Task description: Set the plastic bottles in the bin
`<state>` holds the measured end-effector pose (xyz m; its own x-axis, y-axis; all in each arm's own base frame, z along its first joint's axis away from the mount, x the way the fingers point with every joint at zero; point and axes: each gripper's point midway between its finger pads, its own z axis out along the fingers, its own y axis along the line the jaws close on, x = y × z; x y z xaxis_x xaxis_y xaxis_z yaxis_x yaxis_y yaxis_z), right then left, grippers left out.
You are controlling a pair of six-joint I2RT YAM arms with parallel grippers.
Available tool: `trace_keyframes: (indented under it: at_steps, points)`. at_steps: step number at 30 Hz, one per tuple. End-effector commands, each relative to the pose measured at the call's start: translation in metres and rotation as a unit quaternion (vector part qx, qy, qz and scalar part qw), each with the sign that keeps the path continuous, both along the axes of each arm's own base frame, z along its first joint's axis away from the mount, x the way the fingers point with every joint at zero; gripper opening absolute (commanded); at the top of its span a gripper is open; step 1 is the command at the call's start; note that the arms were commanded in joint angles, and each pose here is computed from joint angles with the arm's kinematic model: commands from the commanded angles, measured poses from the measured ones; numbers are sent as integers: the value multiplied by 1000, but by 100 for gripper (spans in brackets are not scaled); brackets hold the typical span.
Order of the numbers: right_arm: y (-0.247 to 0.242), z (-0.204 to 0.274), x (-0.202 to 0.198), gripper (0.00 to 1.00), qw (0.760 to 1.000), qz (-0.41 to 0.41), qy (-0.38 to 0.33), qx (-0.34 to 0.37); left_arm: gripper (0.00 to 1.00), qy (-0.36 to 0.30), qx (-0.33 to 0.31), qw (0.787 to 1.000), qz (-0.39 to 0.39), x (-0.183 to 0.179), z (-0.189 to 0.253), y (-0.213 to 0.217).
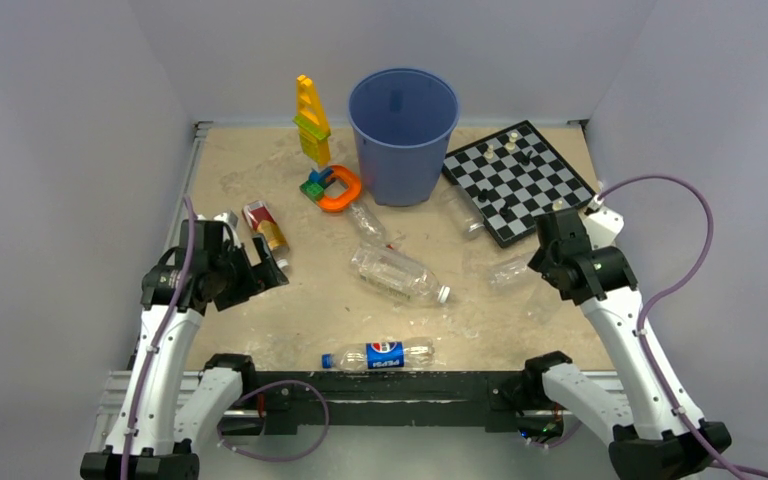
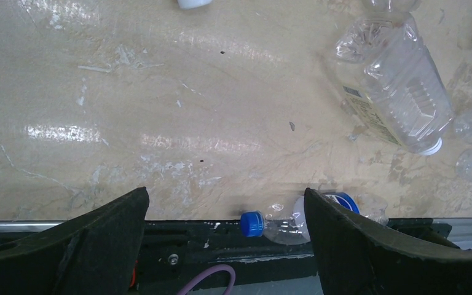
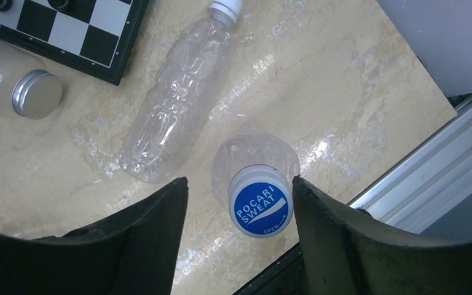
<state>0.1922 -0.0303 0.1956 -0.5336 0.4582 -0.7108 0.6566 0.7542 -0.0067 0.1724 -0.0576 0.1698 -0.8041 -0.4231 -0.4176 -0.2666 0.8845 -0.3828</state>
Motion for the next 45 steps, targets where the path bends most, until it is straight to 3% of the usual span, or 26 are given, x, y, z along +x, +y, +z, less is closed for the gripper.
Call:
trace_keyframes:
  at_steps: [1,4,8,9,14,18,23,28,32,36,40,45]
  points:
    - [-4,3,4,60,1000,-22,-20,-2,100,-10,8,1000,-11,5,-1,1]
    - [-5,4,3,41,999,-26,-22,-2,100,-9,12,1000,-8,5,-2,2]
    - [-9,14,-2,3,999,-41,-33,-3,100,-9,13,1000,-10,5,-2,3]
    - [-8,20,-2,0,998,-39,-41,0,100,-9,13,1000,-10,5,-3,3]
    - [2,88,11,0,994,35,-102,9,100,0,28,1000,-6,3,-3,8]
    - [20,182,26,0,973,115,-200,22,100,6,31,1000,-2,2,-4,9]
    - [48,286,54,0,926,208,-314,24,100,-1,45,999,14,3,1,16]
    - [88,354,95,0,870,277,-404,50,100,34,60,997,23,-2,3,22]
    - [129,378,132,0,808,346,-471,76,100,25,44,998,26,0,2,17]
    - [158,381,172,0,781,367,-496,98,100,23,32,999,34,-3,6,14]
    - [187,370,213,0,784,384,-476,105,100,11,25,999,41,-5,12,13]
    - [222,328,258,0,810,401,-416,98,100,14,39,997,62,-9,17,21]
